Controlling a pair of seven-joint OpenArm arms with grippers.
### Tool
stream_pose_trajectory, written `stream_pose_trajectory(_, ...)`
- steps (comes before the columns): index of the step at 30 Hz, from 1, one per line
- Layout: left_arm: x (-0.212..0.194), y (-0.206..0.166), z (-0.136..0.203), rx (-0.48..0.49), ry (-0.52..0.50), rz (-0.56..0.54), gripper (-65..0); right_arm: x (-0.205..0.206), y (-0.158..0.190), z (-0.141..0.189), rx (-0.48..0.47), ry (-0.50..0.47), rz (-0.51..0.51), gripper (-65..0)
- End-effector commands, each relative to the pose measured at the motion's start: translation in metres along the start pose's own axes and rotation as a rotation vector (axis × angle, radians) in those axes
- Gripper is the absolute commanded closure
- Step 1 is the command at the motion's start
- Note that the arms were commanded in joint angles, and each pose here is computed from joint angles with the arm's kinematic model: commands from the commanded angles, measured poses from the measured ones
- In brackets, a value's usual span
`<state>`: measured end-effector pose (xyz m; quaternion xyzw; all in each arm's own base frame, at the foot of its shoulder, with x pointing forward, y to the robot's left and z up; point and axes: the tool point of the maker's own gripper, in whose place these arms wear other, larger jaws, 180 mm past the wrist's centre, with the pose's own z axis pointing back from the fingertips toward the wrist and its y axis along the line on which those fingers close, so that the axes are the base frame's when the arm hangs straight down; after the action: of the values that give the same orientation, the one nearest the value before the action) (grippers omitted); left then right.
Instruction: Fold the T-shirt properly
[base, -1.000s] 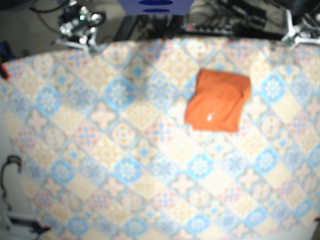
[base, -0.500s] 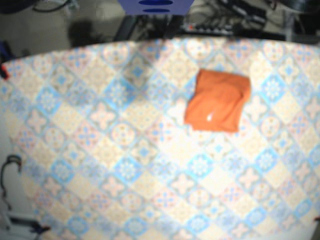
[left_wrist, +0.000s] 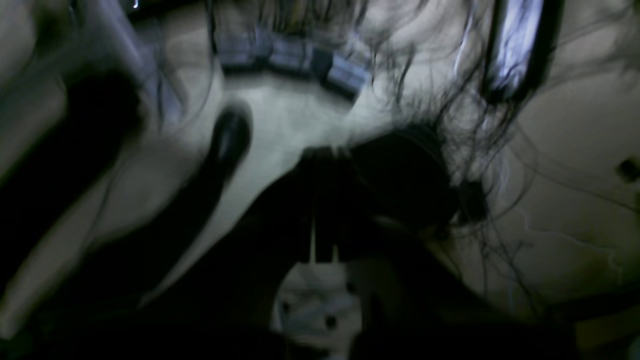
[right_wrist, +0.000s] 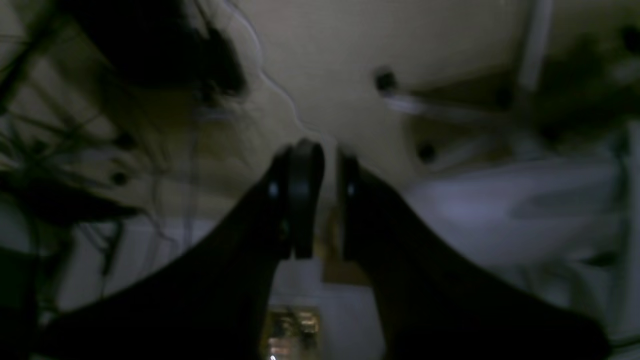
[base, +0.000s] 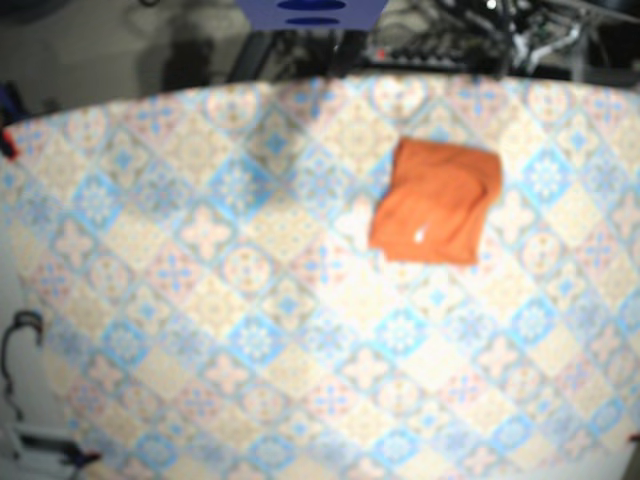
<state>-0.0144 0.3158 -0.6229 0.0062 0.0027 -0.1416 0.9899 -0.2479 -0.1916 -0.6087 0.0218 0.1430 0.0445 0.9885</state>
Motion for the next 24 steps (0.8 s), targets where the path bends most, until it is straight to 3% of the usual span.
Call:
stream_pose_trajectory(1, 0.004, 0.003, -0.001, 0.023, 0.002, -0.012, 0.0, 0.012, -0.004, -0.001, -0.008, -0.048, -0.029, -7.9)
stream_pose_trajectory(7, 0.069, -0.075, -0.024, -0.048, -0.095, -0.029, 0.0, 0.086, 0.011, -0.005, 0.008, -0.205, -0.296, -8.0)
stream_pose_trajectory(12, 0.089, -0.114, -0.031, -0.059, -0.128, 0.005, 0.0, 0.145, 0.011, -0.001, 0.021, -0.306, -0.403, -8.0)
stream_pose_trajectory(13, 0.098, -0.110, -0.030, -0.048, -0.145, 0.028, 0.0, 0.153, 0.010, 0.000, 0.023, -0.320, -0.426, -8.0)
stream_pose_trajectory(16, 0.115, -0.118, -0.029, -0.066, -0.193, 0.239, 0.0, 0.170, 0.012, 0.002, 0.033, -0.353, -0.496, -8.0)
stream_pose_trajectory(19, 0.116, -0.127, -0.030, -0.086, -0.209, 0.393, 0.0, 0.177, 0.031, 0.002, 0.060, -0.376, -0.534, -8.0)
stream_pose_trajectory(24, 0.105, -0.160, -0.032, -0.129, -0.187, 0.431, 0.0, 0.181, 0.037, 0.003, 0.070, -0.394, -0.466, -8.0)
